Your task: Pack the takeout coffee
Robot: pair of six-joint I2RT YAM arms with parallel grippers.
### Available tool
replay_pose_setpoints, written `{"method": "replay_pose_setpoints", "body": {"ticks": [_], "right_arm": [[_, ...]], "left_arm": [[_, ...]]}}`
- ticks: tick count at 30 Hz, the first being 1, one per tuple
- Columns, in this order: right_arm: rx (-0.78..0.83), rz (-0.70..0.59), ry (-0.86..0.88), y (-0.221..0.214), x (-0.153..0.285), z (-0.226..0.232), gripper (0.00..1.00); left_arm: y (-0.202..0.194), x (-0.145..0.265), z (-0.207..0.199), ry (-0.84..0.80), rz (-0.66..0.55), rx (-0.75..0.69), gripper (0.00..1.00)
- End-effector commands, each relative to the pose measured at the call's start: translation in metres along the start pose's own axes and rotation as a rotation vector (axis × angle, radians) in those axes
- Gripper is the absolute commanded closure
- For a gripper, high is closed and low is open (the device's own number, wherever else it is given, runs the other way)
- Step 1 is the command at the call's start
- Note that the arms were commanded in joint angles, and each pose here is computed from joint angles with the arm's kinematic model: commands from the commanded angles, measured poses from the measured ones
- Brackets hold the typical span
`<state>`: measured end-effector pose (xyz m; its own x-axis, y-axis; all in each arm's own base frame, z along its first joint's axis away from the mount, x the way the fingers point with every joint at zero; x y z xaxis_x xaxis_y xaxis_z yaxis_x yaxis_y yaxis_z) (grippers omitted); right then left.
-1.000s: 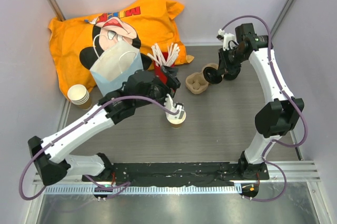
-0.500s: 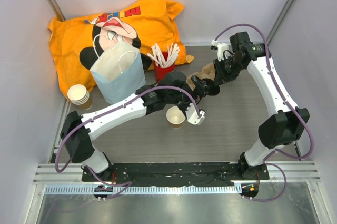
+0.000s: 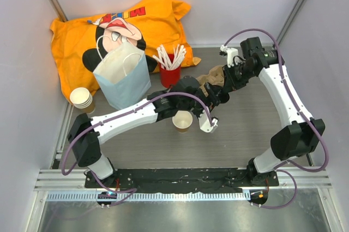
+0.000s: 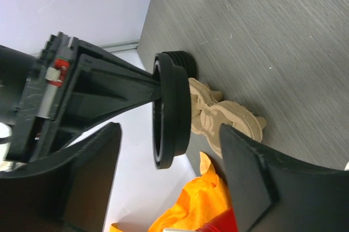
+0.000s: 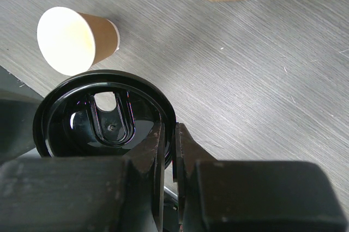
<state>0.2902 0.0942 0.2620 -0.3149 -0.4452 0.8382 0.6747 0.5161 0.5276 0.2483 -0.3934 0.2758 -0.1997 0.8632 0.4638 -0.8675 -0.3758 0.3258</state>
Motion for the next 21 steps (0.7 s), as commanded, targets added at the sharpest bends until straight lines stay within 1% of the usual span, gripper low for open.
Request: {"method": "replay_pose_setpoints", "body": {"ticks": [1,4,6,7,9,10,12,13,16,17,18,19,20,21], "right_arm": [[0.039,-0.055,0.014,0.002,0.013,0.011,0.89],[0.042,-0.063,0.018,0.001,0.016,0.013,0.89],[0.040,-0.065,0.023,-0.001,0.016,0.015,0.89],[0.041,-0.068,0.025,-0.001,0.017,0.016,0.89],[0.040,-0.069,0.032,-0.002,0.017,0.017,0.89],[0.039,-0.066,0.033,-0.002,0.016,0.017,0.89],[0.039,-0.071,0.033,-0.002,0.017,0.017,0.89],[0.037,-0.069,0.033,-0.002,0.017,0.018,0.89],[0.039,-0.076,0.030,-0.001,0.020,0.018,0.89],[0.039,-0.079,0.029,0.000,0.021,0.018,0.88],[0.041,-0.083,0.026,0.001,0.022,0.018,0.84],[0.046,-0.084,0.010,0.001,0.024,0.017,0.77],[0.047,-0.088,-0.004,0.003,0.025,0.016,0.70],[0.056,-0.102,-0.026,0.006,0.030,0.014,0.55]], "left_arm": [[0.004,-0.005,0.007,0.044,-0.021,-0.015,0.33],[0.003,-0.006,0.009,0.059,-0.016,-0.013,0.43],[0.003,-0.006,0.009,0.063,-0.017,-0.011,0.47],[0.003,-0.006,0.010,0.065,-0.016,-0.011,0.53],[0.003,-0.007,0.010,0.069,-0.014,-0.011,0.60],[0.002,-0.007,0.010,0.070,-0.014,-0.009,0.66],[0.003,-0.007,0.010,0.074,-0.010,-0.008,0.71],[0.002,-0.008,0.010,0.073,-0.007,-0.006,0.76],[0.004,-0.007,0.010,0.079,0.000,0.001,0.86],[0.006,-0.006,0.010,0.082,0.002,0.011,0.87],[0.007,-0.005,0.010,0.082,0.005,0.021,0.88],[0.008,-0.004,0.010,0.082,0.011,0.031,0.91],[0.011,-0.002,0.012,0.089,0.015,0.041,0.92],[0.009,-0.001,0.009,0.083,0.042,0.096,0.93]]}}
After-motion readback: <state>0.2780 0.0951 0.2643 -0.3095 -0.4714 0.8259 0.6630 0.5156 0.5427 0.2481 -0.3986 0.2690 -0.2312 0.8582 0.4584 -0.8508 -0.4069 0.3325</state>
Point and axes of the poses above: each gripper's point midway between its finger pads, its own x axis back along the fingers, its own z axis along the line the jaws close on, y = z × x, the point moved 5 cm from there along x, back along the fingers, and after that the axes turned 10 degrees about x, right-handed, at the moved point
